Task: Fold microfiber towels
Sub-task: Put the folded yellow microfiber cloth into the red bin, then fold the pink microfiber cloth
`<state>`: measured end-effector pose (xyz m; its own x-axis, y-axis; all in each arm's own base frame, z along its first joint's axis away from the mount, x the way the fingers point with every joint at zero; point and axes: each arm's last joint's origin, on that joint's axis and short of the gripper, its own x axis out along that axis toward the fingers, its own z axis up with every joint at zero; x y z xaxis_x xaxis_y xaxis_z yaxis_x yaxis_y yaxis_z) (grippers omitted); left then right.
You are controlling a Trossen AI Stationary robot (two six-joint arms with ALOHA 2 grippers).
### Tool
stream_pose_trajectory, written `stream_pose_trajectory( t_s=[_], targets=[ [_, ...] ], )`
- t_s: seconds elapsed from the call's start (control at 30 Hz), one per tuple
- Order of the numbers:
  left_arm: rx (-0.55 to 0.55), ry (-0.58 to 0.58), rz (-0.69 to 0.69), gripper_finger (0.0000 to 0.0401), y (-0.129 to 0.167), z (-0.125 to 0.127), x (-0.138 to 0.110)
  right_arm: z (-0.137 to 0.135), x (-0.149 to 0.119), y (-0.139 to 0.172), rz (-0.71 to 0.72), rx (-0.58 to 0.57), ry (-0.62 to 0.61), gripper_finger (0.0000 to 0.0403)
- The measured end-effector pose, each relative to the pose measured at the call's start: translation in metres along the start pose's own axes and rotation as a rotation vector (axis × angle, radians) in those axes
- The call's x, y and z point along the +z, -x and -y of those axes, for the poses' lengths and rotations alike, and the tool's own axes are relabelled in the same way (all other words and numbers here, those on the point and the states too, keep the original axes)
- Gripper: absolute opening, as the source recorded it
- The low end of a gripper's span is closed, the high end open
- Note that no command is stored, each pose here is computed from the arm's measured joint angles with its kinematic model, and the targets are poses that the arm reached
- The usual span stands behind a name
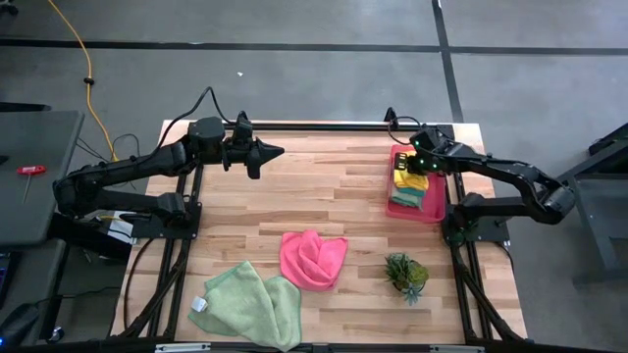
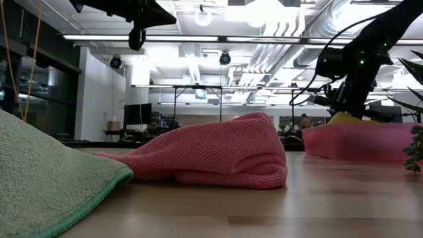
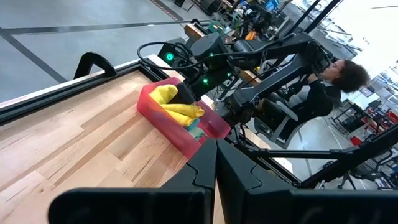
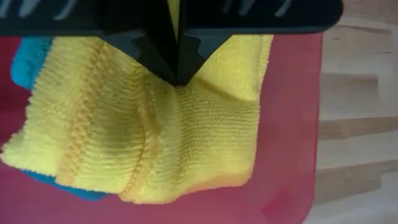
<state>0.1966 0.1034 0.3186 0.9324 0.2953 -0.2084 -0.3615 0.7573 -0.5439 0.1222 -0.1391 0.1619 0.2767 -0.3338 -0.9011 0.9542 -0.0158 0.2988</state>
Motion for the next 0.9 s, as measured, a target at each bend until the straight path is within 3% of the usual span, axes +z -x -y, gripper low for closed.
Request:
stream_pose_trajectory(
  t_s=[0.13, 0.3, 0.5, 0.67, 0.9],
  targets=[
    [0.0, 0.0, 0.0, 0.0, 0.0, 0.0, 0.0, -0.01, 0.012, 0.015, 0.04, 0.032, 0.033, 0.0002],
    [0.0, 0.0, 0.0, 0.0, 0.0, 0.0, 0.0, -0.038, 0.044, 0.07, 0.226, 0.147, 0.154, 0.0001],
    [0.0, -0.049, 0.0, 0.0, 0.0, 0.0, 0.0, -0.074, 0.067, 0.143, 0.376, 0.414, 0.353, 0.0],
    [0.0, -0.09, 0.001, 0.0, 0.0, 0.0, 0.0, -0.099, 0.059, 0.172, 0.388, 0.628, 0.539, 0.0],
    [0.002, -0.155, -0.004, 0.0, 0.0, 0.0, 0.0, -0.124, 0.011, 0.155, 0.282, 0.782, 0.699, 0.0]
  ],
)
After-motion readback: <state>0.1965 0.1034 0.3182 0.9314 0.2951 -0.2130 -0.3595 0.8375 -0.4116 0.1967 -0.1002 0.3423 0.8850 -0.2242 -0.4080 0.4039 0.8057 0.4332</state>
